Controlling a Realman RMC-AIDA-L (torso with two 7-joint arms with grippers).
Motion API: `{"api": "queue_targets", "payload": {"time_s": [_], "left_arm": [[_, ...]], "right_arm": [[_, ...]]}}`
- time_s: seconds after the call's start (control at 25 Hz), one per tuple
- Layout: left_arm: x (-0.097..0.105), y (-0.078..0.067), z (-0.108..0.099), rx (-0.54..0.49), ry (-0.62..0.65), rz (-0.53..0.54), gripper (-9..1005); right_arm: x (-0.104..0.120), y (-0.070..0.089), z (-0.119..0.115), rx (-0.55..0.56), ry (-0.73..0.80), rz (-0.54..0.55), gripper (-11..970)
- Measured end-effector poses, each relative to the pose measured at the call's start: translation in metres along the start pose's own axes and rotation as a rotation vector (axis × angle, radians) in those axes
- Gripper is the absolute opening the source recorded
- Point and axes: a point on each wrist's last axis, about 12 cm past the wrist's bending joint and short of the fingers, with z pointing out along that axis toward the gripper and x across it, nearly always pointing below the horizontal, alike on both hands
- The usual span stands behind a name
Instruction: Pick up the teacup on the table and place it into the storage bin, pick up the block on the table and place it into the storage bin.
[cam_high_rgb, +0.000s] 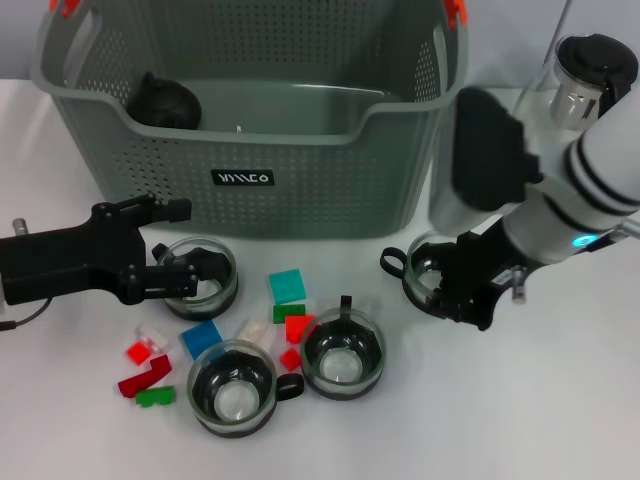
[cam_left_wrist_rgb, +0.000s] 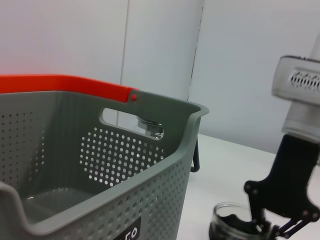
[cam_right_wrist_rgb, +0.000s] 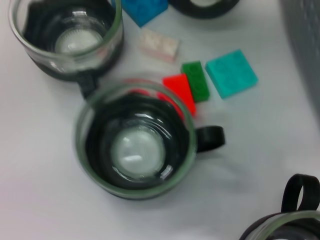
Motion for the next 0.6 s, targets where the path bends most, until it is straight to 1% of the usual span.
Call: {"api": "queue_targets", "payload": {"time_s": [0.12, 0.28, 0.4, 0.52, 0.6], "left_arm": [[0.000, 0.000, 0.000, -0.003, -0.001, 0.000, 905], [0.000, 0.001, -0.002, -0.011, -0.006, -0.002, 905], [0.000, 0.001, -0.002, -0.013, -0.007, 0.002, 904], [-0.001, 0.002, 0.000, -0.012, -0.008, 0.007, 905], [-0.001, 0.002, 0.001, -0.015, -0.007, 0.007, 905]], "right_arm": [[0.001, 0.003, -0.021, -0.056, -0.067, 0.011, 56], [0.011, 0.010, -0.073, -0.157, -0.256, 0.032, 56], [0.026, 0.010, -0.115, -0.188, -0.468, 0.052, 56], [0.047, 0.007, -0.146, -0.134, -0.680, 0.083, 56], [0.059, 0.006, -0.161, -0.080, -0.798, 0.108, 57]]}}
